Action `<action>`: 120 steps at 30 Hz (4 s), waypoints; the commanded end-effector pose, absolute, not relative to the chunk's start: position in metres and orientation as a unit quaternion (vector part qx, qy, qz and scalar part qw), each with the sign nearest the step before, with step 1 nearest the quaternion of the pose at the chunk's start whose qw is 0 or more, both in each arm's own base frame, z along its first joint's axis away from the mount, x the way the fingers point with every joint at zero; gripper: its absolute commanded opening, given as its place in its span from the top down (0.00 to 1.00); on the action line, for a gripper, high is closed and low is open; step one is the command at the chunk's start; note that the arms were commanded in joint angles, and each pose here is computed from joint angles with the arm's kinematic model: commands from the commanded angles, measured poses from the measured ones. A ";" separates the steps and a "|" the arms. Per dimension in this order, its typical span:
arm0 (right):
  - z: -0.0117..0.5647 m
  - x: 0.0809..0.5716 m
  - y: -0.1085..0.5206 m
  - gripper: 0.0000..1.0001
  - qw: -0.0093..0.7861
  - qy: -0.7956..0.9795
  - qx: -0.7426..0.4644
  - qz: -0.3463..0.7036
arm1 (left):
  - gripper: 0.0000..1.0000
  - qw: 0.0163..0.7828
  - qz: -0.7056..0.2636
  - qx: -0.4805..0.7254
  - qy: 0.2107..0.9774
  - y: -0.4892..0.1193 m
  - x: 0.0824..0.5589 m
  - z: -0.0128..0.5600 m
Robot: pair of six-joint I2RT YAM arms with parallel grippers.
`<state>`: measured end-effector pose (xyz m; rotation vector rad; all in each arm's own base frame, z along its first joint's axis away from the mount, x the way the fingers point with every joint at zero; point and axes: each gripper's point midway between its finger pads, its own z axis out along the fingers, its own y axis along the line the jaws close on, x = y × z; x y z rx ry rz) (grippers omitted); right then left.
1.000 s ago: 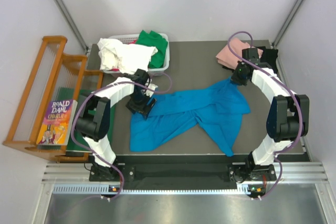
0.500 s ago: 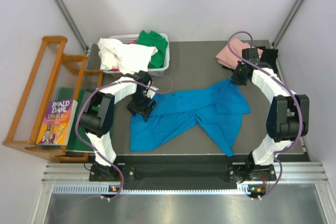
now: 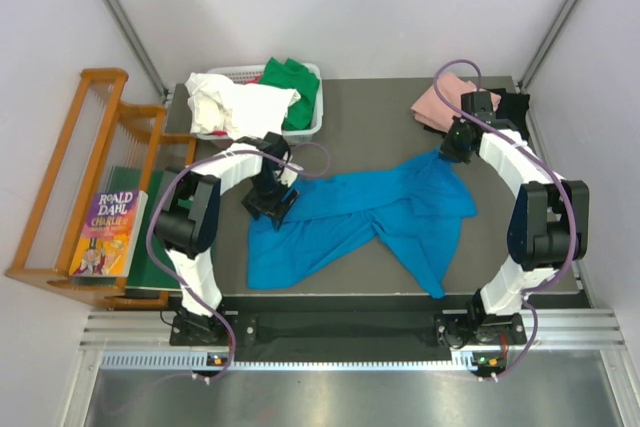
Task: Fold and stack the t-shirts
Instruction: Flatten the tshirt out
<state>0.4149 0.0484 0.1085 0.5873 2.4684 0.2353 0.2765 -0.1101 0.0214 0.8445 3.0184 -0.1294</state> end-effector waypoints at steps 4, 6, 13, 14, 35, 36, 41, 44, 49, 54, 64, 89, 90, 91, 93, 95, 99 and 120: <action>0.131 0.424 0.045 1.00 0.331 0.913 0.217 0.098 | 0.30 0.026 -0.080 0.277 0.957 -0.122 0.299 0.025; 0.131 0.424 0.046 1.00 0.332 0.913 0.215 0.098 | 0.32 0.020 -0.100 0.274 0.956 -0.127 0.297 0.024; 0.133 0.424 0.046 1.00 0.334 0.913 0.215 0.098 | 0.37 0.011 -0.108 0.267 0.957 -0.123 0.292 0.019; 0.133 0.423 0.046 1.00 0.333 0.913 0.215 0.098 | 0.37 0.008 -0.108 0.268 0.957 -0.121 0.291 0.017; 0.139 0.425 0.045 1.00 0.338 0.910 0.217 0.099 | 0.36 0.017 -0.039 0.264 0.964 -0.081 0.281 0.008; 0.139 0.424 0.046 1.00 0.337 0.911 0.218 0.100 | 0.37 0.025 -0.027 0.264 0.964 -0.078 0.284 0.008; 0.141 0.424 0.046 1.00 0.339 0.909 0.219 0.102 | 0.43 0.039 0.043 0.259 0.964 -0.054 0.290 0.004; 0.142 0.424 0.046 1.00 0.340 0.909 0.219 0.102 | 0.51 0.045 0.052 0.259 0.963 -0.052 0.293 0.005; 0.144 0.423 0.046 1.00 0.341 0.908 0.220 0.102 | 0.59 0.049 0.046 0.257 0.964 -0.054 0.295 0.006; 0.145 0.423 0.046 1.00 0.341 0.909 0.218 0.102 | 0.67 0.050 0.041 0.255 0.965 -0.056 0.295 0.007; 0.145 0.424 0.046 1.00 0.342 0.909 0.216 0.101 | 0.66 0.048 0.045 0.260 0.963 -0.054 0.294 0.010; 0.142 0.423 0.045 1.00 0.339 0.911 0.213 0.099 | 0.57 0.070 0.053 0.255 0.963 -0.056 0.310 0.021; 0.141 0.424 0.046 1.00 0.339 0.911 0.213 0.099 | 0.57 0.072 0.055 0.254 0.963 -0.055 0.311 0.022; 0.142 0.424 0.045 1.00 0.341 0.910 0.214 0.100 | 0.57 0.073 0.054 0.254 0.963 -0.056 0.312 0.024; 0.141 0.423 0.050 1.00 0.336 0.912 0.210 0.112 | 0.57 0.080 0.056 0.253 0.963 -0.057 0.316 0.029; 0.140 0.423 0.051 1.00 0.335 0.912 0.209 0.112 | 0.55 0.084 0.057 0.253 0.962 -0.058 0.319 0.033; 0.141 0.422 0.051 1.00 0.335 0.912 0.209 0.112 | 0.43 0.087 0.066 0.254 0.961 -0.055 0.321 0.036; 0.141 0.422 0.052 1.00 0.335 0.911 0.209 0.115 | 0.58 0.079 0.059 0.265 0.959 -0.066 0.314 0.031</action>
